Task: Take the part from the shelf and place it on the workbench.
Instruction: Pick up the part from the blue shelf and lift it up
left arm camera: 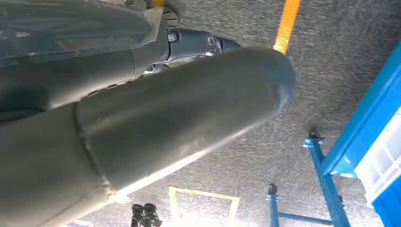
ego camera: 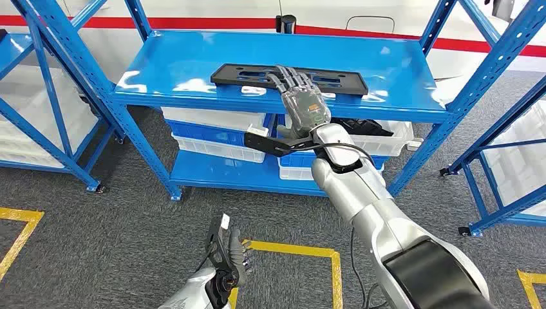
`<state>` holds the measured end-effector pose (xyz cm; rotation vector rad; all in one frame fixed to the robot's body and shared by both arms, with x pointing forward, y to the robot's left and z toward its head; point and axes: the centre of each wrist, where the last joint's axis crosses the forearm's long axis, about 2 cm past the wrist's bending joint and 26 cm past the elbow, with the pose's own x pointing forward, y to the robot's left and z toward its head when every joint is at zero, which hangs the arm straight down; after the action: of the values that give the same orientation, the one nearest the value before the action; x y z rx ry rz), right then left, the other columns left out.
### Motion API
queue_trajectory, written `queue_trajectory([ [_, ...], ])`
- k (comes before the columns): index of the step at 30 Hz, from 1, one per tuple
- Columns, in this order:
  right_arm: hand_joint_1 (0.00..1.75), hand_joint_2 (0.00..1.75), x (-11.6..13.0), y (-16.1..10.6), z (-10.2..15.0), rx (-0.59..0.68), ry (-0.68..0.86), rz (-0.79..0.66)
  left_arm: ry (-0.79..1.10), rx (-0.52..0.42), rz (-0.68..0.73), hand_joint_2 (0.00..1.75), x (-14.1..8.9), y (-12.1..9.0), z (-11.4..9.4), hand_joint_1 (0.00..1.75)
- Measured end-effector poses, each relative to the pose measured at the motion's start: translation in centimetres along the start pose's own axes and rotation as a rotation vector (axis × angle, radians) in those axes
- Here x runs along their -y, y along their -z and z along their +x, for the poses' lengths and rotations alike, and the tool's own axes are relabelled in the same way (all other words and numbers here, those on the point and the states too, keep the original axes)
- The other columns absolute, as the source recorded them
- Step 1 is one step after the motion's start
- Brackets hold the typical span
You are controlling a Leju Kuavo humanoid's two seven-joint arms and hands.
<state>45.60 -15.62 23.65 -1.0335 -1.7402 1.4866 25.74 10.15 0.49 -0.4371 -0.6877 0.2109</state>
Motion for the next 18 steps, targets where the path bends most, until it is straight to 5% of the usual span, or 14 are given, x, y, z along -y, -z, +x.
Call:
queue_trajectory([
  [5,0.00,1.75,0.0,-0.1,-0.1,-0.004,0.005,0.002,0.016,-0.029,0.022,0.00,-1.2,-0.2,-1.1,0.00],
  [11,0.00,1.75,-0.1,-2.0,-3.1,-0.050,0.020,0.023,0.062,-0.165,0.144,0.00,-13.8,-6.3,-13.6,0.00],
  [18,0.00,1.75,0.5,-2.7,-3.9,-0.059,0.010,-0.004,0.092,-0.280,0.245,0.00,-17.7,-9.1,-16.3,0.00],
])
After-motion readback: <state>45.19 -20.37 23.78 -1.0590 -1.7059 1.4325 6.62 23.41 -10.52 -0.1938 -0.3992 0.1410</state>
